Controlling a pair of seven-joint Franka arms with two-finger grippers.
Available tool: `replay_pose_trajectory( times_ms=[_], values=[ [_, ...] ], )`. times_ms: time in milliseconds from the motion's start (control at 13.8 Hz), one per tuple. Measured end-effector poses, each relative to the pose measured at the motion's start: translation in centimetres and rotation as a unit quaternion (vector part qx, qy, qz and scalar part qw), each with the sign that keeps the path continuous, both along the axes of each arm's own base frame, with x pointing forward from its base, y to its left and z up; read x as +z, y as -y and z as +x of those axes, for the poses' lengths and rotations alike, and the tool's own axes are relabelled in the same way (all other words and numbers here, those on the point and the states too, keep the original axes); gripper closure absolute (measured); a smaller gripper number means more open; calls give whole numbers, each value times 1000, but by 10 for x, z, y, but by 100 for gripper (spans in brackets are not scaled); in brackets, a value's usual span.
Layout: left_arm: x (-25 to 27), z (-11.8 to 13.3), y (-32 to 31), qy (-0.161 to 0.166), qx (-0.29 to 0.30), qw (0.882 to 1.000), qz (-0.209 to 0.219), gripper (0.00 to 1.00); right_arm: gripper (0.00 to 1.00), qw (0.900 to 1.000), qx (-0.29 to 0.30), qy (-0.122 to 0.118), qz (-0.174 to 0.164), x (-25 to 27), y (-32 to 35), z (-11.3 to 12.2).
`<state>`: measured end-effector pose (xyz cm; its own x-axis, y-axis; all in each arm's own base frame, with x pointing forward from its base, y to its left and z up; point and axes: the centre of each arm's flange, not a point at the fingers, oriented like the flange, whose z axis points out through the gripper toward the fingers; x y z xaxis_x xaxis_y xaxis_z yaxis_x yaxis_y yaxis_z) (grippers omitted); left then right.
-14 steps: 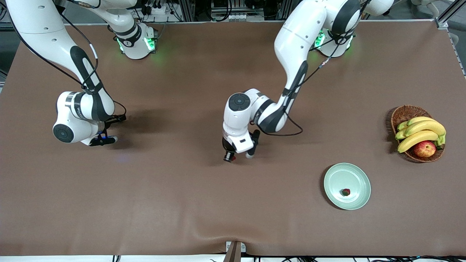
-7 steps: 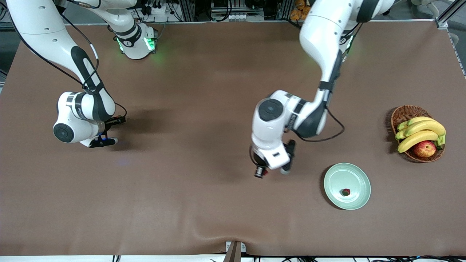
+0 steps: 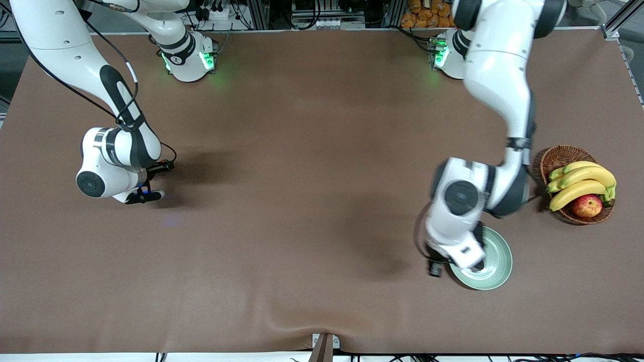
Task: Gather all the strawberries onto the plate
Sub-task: 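Drop the strawberry into the plate with the left gripper while the right grasps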
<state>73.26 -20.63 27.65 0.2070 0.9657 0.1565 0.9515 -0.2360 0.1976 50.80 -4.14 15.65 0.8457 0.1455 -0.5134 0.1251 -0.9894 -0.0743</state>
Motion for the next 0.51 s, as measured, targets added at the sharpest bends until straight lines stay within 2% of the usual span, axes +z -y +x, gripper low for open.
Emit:
replay_pose_trajectory(
  times_ms=[73,218,508],
  values=[
    [-7,3,-23,-9,0,1000,5,68,44,1000,0,-4,0,0,0,-1],
    [-22,4,-57,-27,1,1000,10,68,61,1000,0,-7,0,1,0,-1],
    [-53,-6,-80,-62,-14,998,17,68,63,1000,0,4,0,5,0,5]
  ],
)
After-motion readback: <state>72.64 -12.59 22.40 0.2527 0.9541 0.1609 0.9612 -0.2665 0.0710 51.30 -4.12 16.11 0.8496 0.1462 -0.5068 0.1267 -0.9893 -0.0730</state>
